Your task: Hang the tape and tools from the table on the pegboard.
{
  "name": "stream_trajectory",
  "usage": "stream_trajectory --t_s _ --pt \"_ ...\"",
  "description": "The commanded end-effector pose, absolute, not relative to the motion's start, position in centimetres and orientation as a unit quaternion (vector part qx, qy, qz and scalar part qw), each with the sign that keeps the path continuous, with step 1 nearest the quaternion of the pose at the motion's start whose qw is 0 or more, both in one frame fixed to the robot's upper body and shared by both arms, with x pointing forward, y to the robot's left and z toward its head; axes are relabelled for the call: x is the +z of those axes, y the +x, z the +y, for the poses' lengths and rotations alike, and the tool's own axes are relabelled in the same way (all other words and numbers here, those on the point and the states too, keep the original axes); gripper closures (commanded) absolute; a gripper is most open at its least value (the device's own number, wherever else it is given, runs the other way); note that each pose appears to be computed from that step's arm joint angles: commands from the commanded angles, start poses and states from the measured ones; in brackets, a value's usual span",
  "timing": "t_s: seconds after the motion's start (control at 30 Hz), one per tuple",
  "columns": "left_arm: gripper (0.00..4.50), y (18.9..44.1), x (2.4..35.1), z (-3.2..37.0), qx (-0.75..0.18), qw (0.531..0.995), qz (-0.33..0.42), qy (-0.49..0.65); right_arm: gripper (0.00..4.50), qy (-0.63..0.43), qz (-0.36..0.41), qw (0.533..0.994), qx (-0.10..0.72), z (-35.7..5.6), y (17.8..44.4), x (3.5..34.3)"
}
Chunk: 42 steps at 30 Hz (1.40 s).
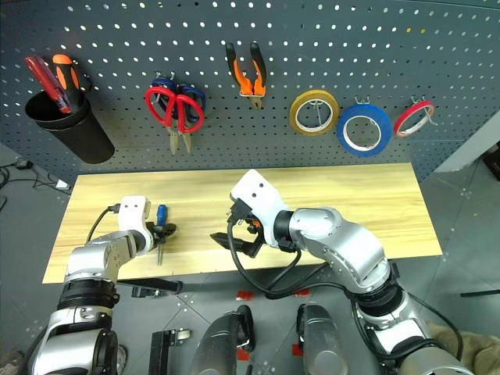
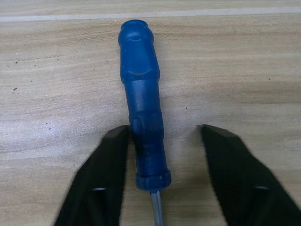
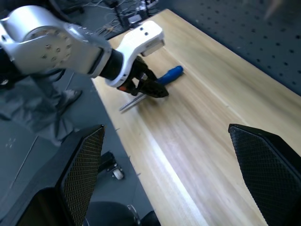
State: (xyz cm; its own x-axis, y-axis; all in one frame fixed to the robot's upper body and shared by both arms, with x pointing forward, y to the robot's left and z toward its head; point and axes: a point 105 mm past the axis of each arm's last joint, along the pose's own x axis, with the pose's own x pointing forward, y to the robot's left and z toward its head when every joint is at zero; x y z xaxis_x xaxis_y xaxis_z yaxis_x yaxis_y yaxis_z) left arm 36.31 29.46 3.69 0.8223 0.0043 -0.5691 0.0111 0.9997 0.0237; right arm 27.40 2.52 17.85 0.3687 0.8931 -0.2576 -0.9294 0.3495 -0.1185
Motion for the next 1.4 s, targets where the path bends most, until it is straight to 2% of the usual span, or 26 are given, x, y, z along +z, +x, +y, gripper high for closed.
stream_trajectory --t_s 0.03,0.1,0.13,0.33,0.4,0.47,0.53,0.63,0.7,0.77,0.87,0.97,1.1,1.27,1.4 --pt "3.28 35.7 3.3 30.1 -0.009 0.954 0.3 0.025 0.0 -0.136 0.021 0.796 0.589 3.4 26.2 19.5" --pt "3.94 35.6 3.4 30.3 -0.012 0.955 0.295 0.027 0.0 -0.143 0.013 0.791 0.595 3.5 26.1 19.5" --pt "4.02 35.6 3.7 30.4 -0.013 0.957 0.289 0.027 0.0 -0.148 0.008 0.787 0.599 3.6 26.0 19.5" --pt "4.02 35.2 6.7 30.9 -0.011 0.973 0.226 0.041 0.0 -0.162 -0.012 0.782 0.602 3.5 26.4 19.4" --pt "4.02 34.3 9.4 31.3 -0.005 0.983 0.166 0.081 0.0 -0.162 -0.025 0.786 0.596 3.5 26.7 19.8" --pt "4.02 32.8 13.5 31.5 0.024 0.991 0.067 0.114 0.0 -0.159 -0.039 0.791 0.589 3.3 27.0 20.3" --pt "4.02 31.0 16.9 31.4 0.054 0.988 -0.018 0.146 0.0 -0.158 -0.049 0.793 0.586 3.1 27.2 20.5" --pt "4.02 28.1 20.4 31.3 0.104 0.974 -0.107 0.172 0.0 -0.154 -0.055 0.792 0.588 2.9 27.2 20.7" --pt "4.02 26.9 22.0 31.3 0.132 0.962 -0.144 0.191 0.0 -0.152 -0.057 0.792 0.589 2.8 27.3 20.8" --pt "4.02 26.4 23.2 31.1 0.147 0.953 -0.169 0.202 0.0 -0.152 -0.058 0.792 0.589 2.8 27.5 20.8" --pt "4.02 26.0 26.8 31.4 0.183 0.929 -0.235 0.22 0.0 -0.143 -0.061 0.793 0.589 2.9 27.6 21.3" --pt "4.02 27.1 29.3 32.0 0.198 0.914 -0.276 0.222 0.0 -0.135 -0.054 0.792 0.592 3.4 27.6 21.7" --pt "4.02 30.4 32.3 31.7 0.176 0.905 -0.323 0.215 0.0 -0.132 -0.051 0.803 0.58 4.0 28.0 22.2" --pt "4.02 34.1 34.0 31.7 0.152 0.898 -0.347 0.225 0.0 -0.135 -0.062 0.82 0.552 4.6 28.8 23.0" --pt "4.02 36.5 33.6 32.6 0.158 0.9 -0.342 0.218 0.0 -0.128 -0.067 0.832 0.536 5.2 29.2 23.7"
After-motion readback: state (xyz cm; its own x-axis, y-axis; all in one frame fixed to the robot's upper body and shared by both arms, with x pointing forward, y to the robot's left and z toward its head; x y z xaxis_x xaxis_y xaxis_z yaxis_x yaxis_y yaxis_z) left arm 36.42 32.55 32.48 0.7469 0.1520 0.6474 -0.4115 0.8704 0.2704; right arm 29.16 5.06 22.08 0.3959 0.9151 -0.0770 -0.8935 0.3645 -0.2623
